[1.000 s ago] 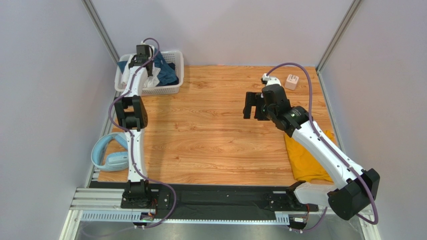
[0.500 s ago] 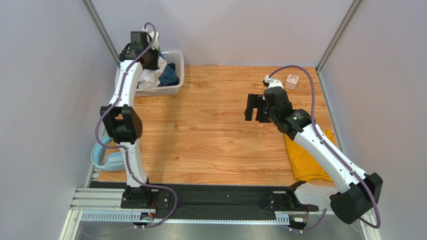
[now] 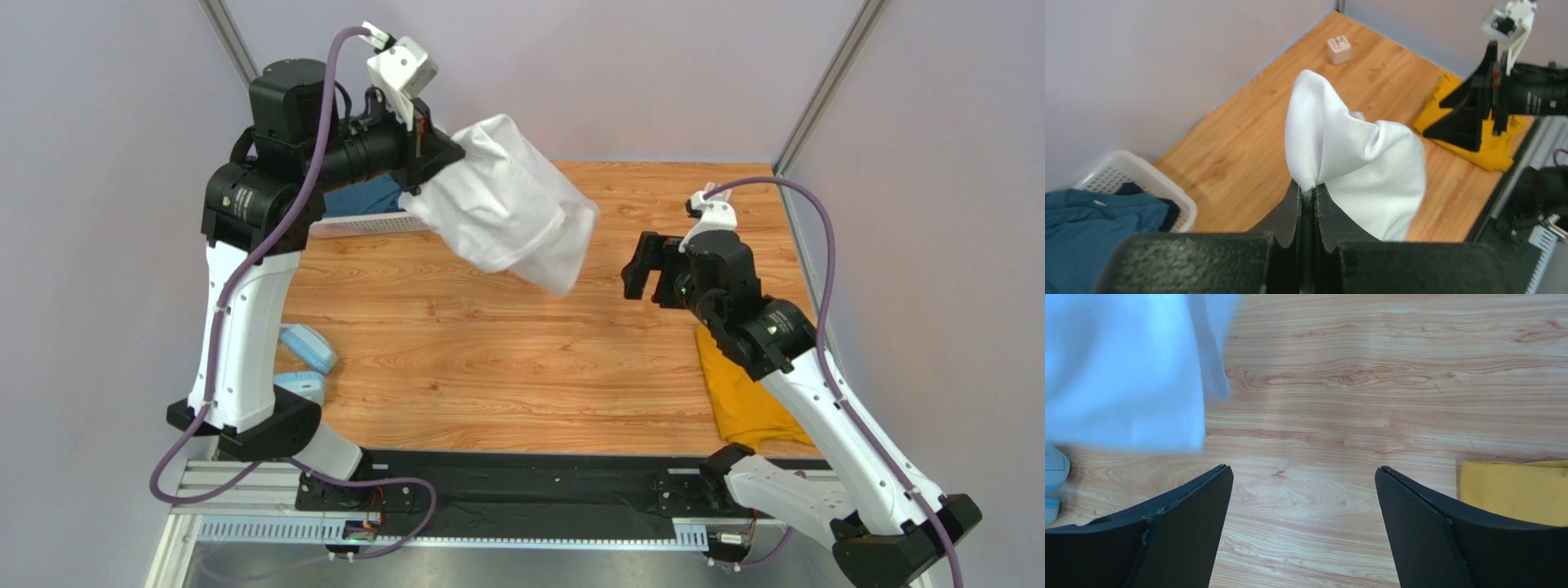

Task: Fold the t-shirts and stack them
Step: Move the tshirt to the center of the board

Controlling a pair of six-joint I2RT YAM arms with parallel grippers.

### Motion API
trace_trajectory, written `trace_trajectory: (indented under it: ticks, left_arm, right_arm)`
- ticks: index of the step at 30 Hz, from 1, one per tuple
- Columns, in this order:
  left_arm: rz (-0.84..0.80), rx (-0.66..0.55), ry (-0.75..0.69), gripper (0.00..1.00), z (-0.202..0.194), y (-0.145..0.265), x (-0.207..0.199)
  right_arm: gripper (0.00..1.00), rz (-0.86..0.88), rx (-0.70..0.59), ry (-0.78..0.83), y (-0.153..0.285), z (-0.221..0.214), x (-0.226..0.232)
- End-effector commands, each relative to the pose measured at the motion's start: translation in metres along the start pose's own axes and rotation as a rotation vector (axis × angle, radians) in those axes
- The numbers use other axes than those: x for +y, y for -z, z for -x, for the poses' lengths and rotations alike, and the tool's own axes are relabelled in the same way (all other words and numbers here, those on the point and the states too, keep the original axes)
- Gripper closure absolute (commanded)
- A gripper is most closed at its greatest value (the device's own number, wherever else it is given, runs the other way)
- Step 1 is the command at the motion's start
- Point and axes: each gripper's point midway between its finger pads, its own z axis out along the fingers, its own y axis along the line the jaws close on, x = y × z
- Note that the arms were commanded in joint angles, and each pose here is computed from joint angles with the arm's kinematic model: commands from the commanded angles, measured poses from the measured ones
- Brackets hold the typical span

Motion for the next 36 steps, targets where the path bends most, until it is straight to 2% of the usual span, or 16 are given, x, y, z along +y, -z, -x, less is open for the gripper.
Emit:
trace_trajectory:
  ticks: [1,5,6,8,9,13,14,15,17,19,24,30,36]
  left_arm:
    - [-0.185,0.188,0.084,1.00,-0.062,-0.022,-0.025]
    - [-0.248,0.344,0.139,1.00,-0.131,-0.029,-0.035]
    - [-0.251,0.414,0.170,1.00,-0.166,-0.035,-0.034]
    - [-0.249,0.470,0.167,1.00,-0.200,-0.036,-0.034]
    - [-0.254,0.517,0.186,1.00,-0.229,-0.036,-0.037]
    - [-0.264,0.641,0.211,1.00,-0.290,-0.029,-0.041]
    - [-0.272,0.660,0.208,0.98,-0.300,-0.028,-0.041]
    - [-0.278,0.699,0.225,0.81,-0.317,-0.024,-0.043]
    - [-0.261,0.725,0.233,0.78,-0.329,-0.020,-0.038]
    - [-0.212,0.729,0.252,0.81,-0.341,-0.019,-0.027]
    - [-0.086,0.698,0.323,0.85,-0.351,-0.009,0.008]
    - [-0.056,0.688,0.343,0.87,-0.358,-0.005,0.014]
    - [-0.048,0.673,0.353,0.88,-0.353,-0.009,0.017]
  right_arm:
    - [0.07,-0.027,-0.084,-0.034,0.017,0.017,-0.008]
    - [0.07,-0.038,-0.098,-0.035,0.022,0.018,-0.012]
    - [0.07,-0.041,-0.094,-0.034,0.021,0.016,-0.013]
    - [0.07,-0.045,-0.090,-0.033,0.020,0.013,-0.014]
    - [0.07,-0.040,-0.079,-0.030,0.019,0.011,-0.013]
    - [0.07,-0.040,-0.033,-0.019,0.010,-0.001,-0.012]
    - [0.06,-0.037,-0.025,-0.015,0.008,-0.003,-0.012]
    - [0.05,-0.036,-0.011,-0.011,0.005,-0.006,-0.010]
    - [0.05,-0.018,0.016,-0.003,0.002,-0.011,-0.007]
    - [0.04,-0.010,0.054,0.009,-0.003,-0.020,-0.006]
    - [0.01,0.143,0.300,-0.003,-0.010,-0.078,0.020]
    - [0.04,0.273,0.479,-0.047,-0.008,-0.146,0.039]
    - [0.04,0.376,0.661,0.055,-0.012,-0.195,0.067]
